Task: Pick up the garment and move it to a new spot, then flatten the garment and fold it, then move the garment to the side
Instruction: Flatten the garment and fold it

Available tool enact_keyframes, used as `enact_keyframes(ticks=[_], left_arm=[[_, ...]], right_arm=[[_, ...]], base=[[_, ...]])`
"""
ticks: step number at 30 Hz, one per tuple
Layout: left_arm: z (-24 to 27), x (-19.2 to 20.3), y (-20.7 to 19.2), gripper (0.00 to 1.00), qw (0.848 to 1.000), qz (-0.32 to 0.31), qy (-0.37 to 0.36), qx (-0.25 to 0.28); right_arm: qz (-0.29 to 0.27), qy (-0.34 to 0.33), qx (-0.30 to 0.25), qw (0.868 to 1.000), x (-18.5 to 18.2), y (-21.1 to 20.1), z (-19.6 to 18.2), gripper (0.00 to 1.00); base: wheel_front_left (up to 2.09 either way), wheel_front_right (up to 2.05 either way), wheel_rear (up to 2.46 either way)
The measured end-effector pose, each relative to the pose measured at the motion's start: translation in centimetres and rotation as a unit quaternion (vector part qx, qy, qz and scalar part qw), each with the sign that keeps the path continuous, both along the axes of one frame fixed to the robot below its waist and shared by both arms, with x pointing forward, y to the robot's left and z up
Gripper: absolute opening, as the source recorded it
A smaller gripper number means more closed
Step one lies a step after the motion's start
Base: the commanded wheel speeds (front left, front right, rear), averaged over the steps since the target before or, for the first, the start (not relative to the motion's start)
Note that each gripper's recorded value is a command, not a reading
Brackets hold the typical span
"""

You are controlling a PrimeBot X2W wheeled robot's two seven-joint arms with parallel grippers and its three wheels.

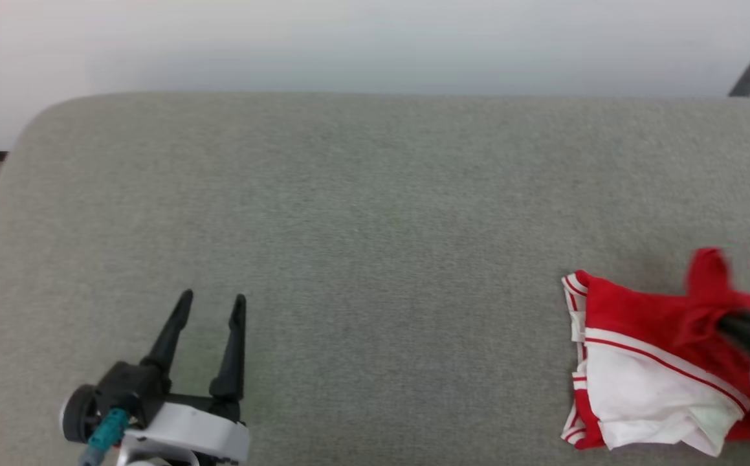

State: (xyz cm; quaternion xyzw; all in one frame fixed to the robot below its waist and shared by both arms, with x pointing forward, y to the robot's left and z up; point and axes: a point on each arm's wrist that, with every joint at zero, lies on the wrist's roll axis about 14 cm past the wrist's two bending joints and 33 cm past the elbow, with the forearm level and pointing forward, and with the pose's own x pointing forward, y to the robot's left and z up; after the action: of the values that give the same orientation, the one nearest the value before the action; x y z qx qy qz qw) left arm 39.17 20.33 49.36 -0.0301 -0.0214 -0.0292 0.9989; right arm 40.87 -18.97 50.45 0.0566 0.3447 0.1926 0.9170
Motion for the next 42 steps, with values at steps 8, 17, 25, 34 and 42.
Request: enact_keyframes(ticks=[8,17,25,34,42], left_arm=[[0.5,-2.2,1.1,1.00,1.000,0.023,-0.004,-0.011],[0.5,-3.5,2.3,1.00,0.999,0.045,-0.003,-0.016],[0.0,-3.2,1.8,1.00,0.999,0.039,0.004,-0.023],[-0.6,-3.0,1.1,1.00,0.999,0.025,0.013,-0.034],[-0.7,-2.8,0.3,1.00,0.999,0.012,0.015,-0.039]], right_arm=[[0.101,0.010,-0.007,0.995,-1.4,6.3,-0.3,0.00],[0.120,0.037,-0.046,0.991,-1.9,7.0,-4.3,0.00],[0.118,0.056,-0.024,0.991,-2.8,8.2,-7.3,0.39],[0.084,-0.028,0.033,0.996,-0.7,7.9,-3.3,1.00],[0.008,-0.134,0.059,0.989,0.8,4.4,-0.5,1.00]], base=[[0.00,0.00,0.00],[0.00,0.00,0.00],[0.00,0.00,0.00],[0.00,0.00,0.00],[0.00,0.00,0.00]])
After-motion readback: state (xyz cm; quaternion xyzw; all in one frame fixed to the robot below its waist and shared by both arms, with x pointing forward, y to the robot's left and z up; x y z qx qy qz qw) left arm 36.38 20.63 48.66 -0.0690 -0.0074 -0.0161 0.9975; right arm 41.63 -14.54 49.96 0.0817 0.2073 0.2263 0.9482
